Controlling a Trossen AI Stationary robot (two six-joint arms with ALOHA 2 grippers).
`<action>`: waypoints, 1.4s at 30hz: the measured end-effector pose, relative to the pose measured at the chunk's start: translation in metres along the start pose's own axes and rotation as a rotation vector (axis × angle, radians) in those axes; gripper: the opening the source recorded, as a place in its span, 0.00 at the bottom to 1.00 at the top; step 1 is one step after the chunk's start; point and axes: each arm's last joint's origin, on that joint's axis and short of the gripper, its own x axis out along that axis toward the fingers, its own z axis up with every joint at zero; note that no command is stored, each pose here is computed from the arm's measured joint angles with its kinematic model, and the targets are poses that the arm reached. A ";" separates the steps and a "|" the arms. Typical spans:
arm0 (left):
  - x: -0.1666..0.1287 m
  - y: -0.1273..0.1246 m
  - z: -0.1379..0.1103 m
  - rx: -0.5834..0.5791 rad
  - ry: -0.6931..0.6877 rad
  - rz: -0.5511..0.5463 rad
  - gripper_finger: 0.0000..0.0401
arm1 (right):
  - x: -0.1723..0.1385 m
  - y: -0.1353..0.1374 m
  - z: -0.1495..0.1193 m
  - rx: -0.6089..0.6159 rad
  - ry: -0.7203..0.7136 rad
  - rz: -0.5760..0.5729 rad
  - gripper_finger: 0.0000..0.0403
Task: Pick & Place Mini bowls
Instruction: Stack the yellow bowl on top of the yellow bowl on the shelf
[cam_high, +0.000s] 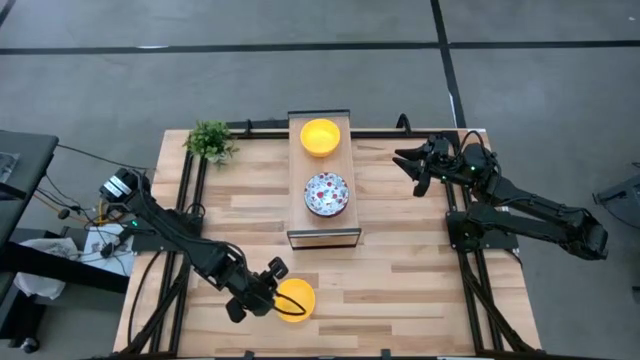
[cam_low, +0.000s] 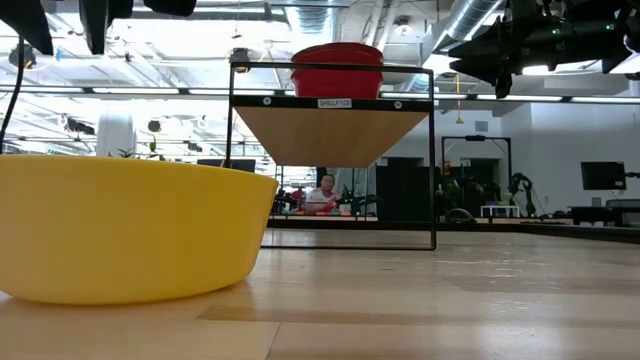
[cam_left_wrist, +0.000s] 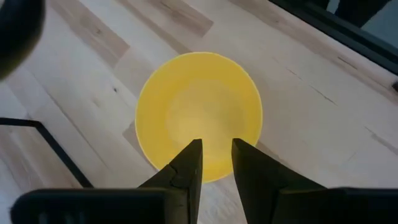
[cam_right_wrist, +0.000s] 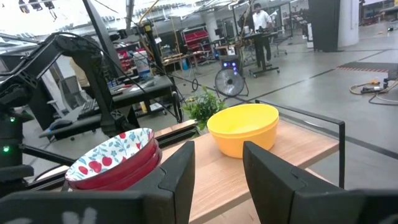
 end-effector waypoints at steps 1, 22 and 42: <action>0.000 0.000 0.000 -0.010 0.000 0.000 0.21 | 0.000 0.000 0.000 0.000 0.000 0.000 0.31; 0.015 -0.011 -0.018 0.152 0.011 -0.045 0.21 | 0.000 0.000 0.000 0.000 0.001 0.000 0.31; 0.036 -0.020 -0.014 0.199 -0.006 -0.072 0.21 | 0.000 0.000 0.000 0.000 0.000 0.000 0.31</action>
